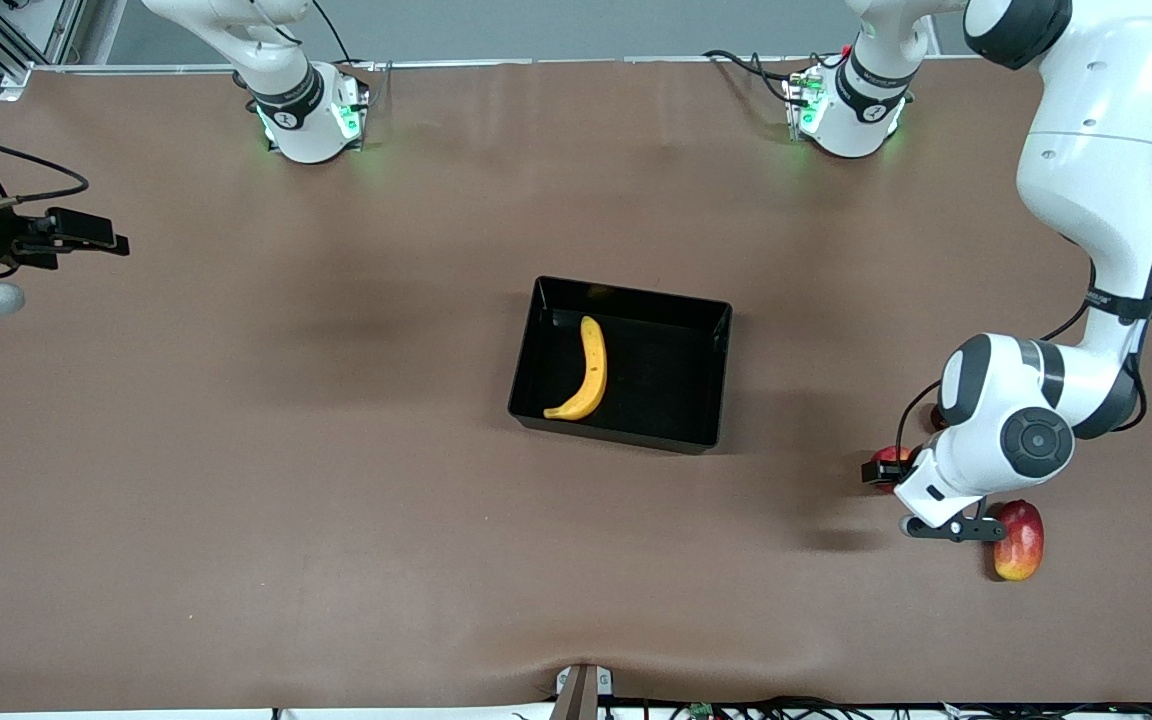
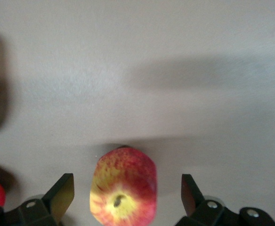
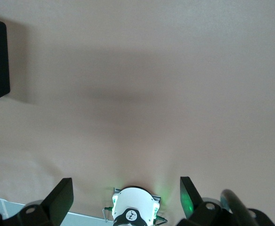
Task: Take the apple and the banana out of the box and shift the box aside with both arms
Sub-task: 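Lower the apple onto the table beside the plum and open the left gripper, then move the left gripper into the tray and grasp the yellow banana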
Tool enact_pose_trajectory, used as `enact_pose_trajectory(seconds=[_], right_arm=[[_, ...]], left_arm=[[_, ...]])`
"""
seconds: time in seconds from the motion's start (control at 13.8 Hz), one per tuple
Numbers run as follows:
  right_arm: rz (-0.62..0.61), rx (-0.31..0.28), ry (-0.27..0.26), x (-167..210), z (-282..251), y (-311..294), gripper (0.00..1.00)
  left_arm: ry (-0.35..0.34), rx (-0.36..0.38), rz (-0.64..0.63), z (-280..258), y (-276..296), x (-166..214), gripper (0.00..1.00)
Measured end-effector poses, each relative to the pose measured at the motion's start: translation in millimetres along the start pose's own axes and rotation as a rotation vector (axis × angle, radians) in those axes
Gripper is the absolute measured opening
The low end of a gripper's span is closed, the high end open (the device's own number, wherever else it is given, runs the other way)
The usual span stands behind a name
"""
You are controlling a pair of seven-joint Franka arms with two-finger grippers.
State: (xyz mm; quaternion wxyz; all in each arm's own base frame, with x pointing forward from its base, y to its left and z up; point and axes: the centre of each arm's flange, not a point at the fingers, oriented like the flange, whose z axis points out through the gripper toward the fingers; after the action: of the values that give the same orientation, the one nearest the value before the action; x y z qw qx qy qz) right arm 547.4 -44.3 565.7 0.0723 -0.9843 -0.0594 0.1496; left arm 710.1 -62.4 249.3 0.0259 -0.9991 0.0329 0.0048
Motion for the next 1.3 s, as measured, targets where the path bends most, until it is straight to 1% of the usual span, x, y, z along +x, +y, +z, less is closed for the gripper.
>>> enact_pose_trajectory(seconds=[0.14, 0.22, 0.36, 0.51, 0.72, 0.87, 0.94, 1.01, 1.16, 1.3], right_arm=[[0.000, 0.000, 0.000, 0.0, -0.1, 0.0, 1.00], [0.000, 0.000, 0.000, 0.0, -0.2, 0.0, 1.00], [0.000, 0.001, 0.000, 0.0, -0.2, -0.1, 1.00], [0.000, 0.001, 0.000, 0.0, -0.1, -0.1, 1.00], [0.000, 0.001, 0.000, -0.1, -0.2, 0.1, 1.00], [0.000, 0.001, 0.000, -0.1, -0.2, 0.3, 1.00], [0.001, 0.001, 0.000, -0.1, -0.2, 0.3, 1.00], [0.001, 0.001, 0.000, -0.1, -0.2, 0.3, 1.00], [0.001, 0.001, 0.000, 0.1, 0.1, 0.5, 1.00], [0.001, 0.001, -0.001, 0.4, 0.5, 0.6, 1.00]], left_arm=[[0.051, -0.009, 0.028, -46.3, 25.3, -0.9, 1.00], [0.060, -0.011, 0.044, -69.4, 41.1, -5.1, 1.00], [0.048, -0.027, 0.056, -104.0, 83.5, -19.9, 1.00], [0.032, -0.063, 0.038, -116.3, 143.7, -38.9, 1.00], [0.001, -0.078, 0.051, -107.4, 260.8, -81.3, 1.00], [0.002, -0.062, 0.052, -92.3, 333.9, -114.0, 1.00], [0.004, -0.055, 0.051, -83.3, 360.1, -126.8, 1.00], [0.000, -0.055, 0.056, -73.8, 378.7, -135.1, 1.00], [-0.002, -0.079, 0.063, -53.5, 401.8, -142.2, 1.00], [-0.004, -0.099, 0.026, -29.1, 416.8, -146.8, 1.00]])
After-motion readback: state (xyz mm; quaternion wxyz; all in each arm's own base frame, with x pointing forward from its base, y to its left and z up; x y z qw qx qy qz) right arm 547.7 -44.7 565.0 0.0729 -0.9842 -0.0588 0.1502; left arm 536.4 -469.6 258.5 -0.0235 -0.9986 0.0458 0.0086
